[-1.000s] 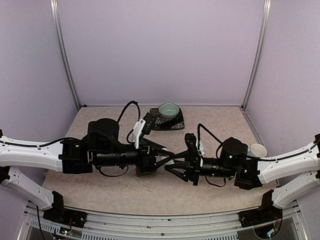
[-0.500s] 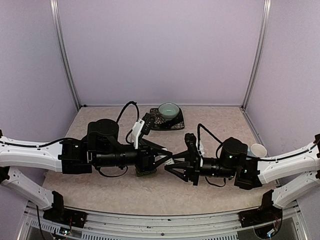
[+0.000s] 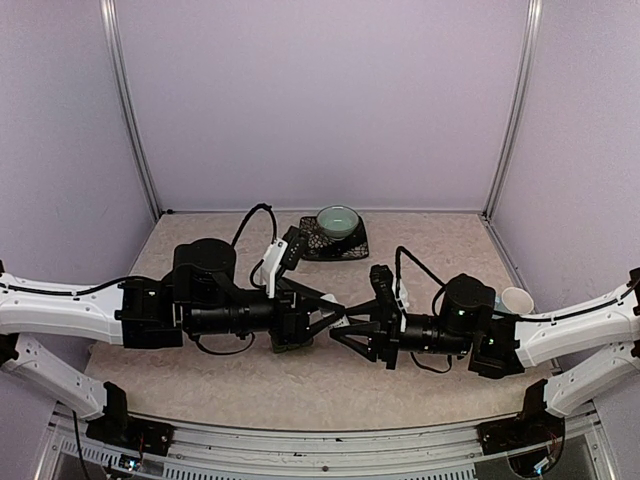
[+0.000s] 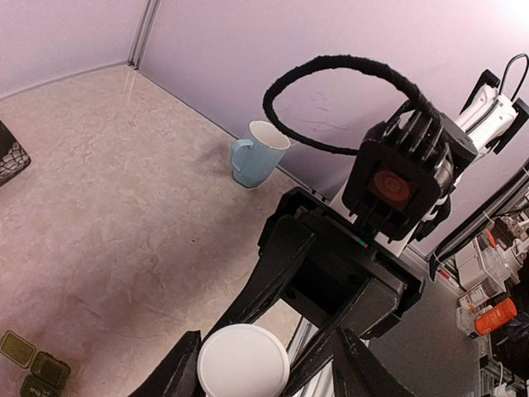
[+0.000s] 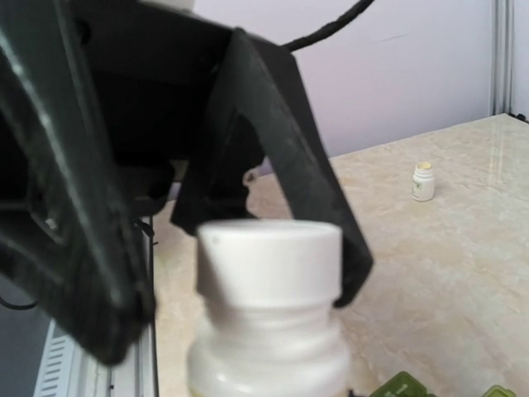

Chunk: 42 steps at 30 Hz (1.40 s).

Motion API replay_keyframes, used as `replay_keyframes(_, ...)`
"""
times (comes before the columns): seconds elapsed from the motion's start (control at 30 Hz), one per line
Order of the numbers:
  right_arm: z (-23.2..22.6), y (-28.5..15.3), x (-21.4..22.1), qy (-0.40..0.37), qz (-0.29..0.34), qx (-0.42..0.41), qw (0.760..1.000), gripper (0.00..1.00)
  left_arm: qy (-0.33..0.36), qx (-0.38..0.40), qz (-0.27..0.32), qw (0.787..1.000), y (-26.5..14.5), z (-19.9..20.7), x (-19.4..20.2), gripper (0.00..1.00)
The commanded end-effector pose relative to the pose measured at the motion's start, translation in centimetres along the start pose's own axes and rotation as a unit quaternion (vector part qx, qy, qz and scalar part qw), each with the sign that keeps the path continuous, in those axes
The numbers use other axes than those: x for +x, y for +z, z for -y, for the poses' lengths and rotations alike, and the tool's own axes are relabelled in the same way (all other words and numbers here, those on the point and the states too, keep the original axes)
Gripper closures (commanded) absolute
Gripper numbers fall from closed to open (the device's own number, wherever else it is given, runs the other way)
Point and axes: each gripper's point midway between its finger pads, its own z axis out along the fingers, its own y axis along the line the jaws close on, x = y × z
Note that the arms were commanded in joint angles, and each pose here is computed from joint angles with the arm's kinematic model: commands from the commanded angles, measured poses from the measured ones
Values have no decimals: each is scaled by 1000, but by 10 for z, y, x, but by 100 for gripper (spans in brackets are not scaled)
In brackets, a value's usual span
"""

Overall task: Sort the pills into containers
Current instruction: Unscrew the lid of the pill bottle from the pill bottle.

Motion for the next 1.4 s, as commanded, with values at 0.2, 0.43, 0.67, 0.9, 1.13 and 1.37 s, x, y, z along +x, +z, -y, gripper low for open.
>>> replay_keyframes(0.2, 12, -2, 8, 5, -11, 22, 1000, 74, -5, 27, 17, 999, -10, 11, -9, 49)
replay_keyframes(0.43, 2, -2, 2, -3, -1, -5, 1000, 74, -7, 26, 14, 1000, -8, 10, -8, 46)
replay_keyframes(0.67, -3, -4, -4, -12, 9, -19, 1000, 74, -8, 22, 18, 1000, -10, 7, -11, 40)
replay_keyframes(0.9, -9, -7, -7, -16, 20, -33, 999, 74, -12, 15, 19, 1000, -10, 3, -11, 31)
replay_keyframes(1.13, -10, -8, -9, -20, 23, -37, 999, 74, -16, 6, 26, 1000, -13, -2, -15, 30)
replay_keyframes(1.37, -9, -7, -7, -20, 21, -33, 999, 74, -16, 9, 27, 999, -15, -1, -15, 41)
